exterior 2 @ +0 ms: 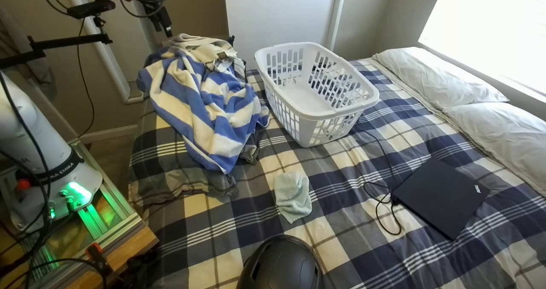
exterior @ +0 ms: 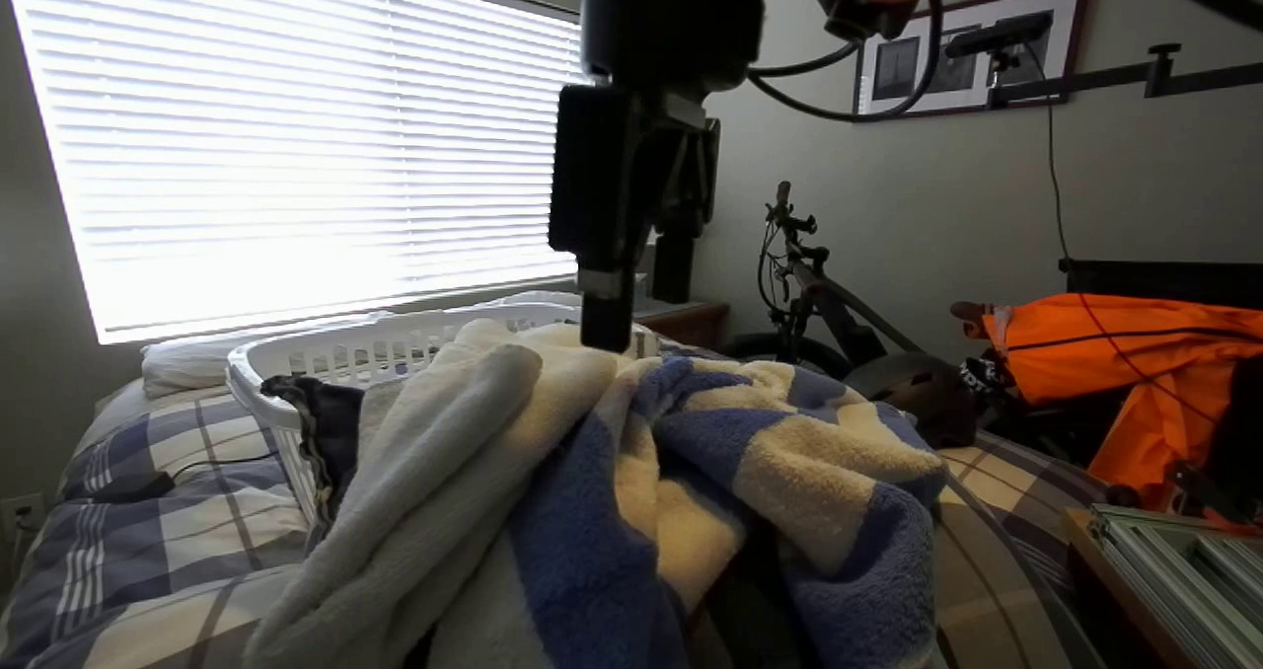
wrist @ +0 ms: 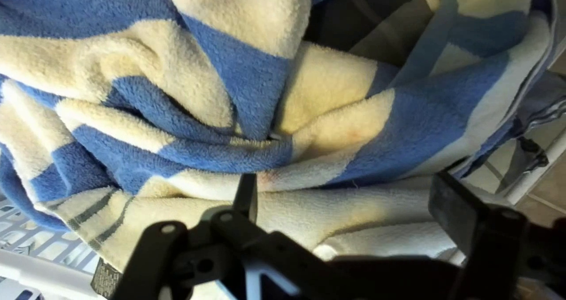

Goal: Put the white towel in the basket.

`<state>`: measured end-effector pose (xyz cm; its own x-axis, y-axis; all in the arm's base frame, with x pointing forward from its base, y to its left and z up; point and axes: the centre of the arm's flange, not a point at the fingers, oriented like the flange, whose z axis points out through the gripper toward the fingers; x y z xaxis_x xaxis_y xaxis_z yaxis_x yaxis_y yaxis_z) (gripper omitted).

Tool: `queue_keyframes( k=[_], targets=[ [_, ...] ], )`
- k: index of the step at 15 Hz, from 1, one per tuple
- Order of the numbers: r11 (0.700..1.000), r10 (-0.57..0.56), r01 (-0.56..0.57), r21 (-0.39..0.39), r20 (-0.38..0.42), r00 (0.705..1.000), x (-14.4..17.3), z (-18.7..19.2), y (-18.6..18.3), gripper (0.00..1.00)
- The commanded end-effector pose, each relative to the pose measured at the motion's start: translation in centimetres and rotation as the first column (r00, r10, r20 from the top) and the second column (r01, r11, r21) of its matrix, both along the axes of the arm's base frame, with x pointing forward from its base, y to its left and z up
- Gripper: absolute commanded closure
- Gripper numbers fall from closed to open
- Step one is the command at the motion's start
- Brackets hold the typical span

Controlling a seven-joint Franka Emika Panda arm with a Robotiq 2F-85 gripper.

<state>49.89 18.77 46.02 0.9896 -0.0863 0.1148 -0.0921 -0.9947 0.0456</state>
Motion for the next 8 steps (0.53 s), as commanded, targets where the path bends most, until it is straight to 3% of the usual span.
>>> queue_keyframes(
  k=[1, 7, 8],
  targets=[
    [0.999, -0.023, 0.023, 0.03, 0.013, 1.0, 3.1, -1.6, 1.2, 0.0],
    [0.994, -0.08, 0.071, 0.083, 0.111, 0.991, 4.6, -3.8, 2.5, 0.0],
    [0.993, -0.087, 0.077, 0.091, 0.118, 0.989, 4.6, -3.9, 2.6, 0.04]
  ],
)
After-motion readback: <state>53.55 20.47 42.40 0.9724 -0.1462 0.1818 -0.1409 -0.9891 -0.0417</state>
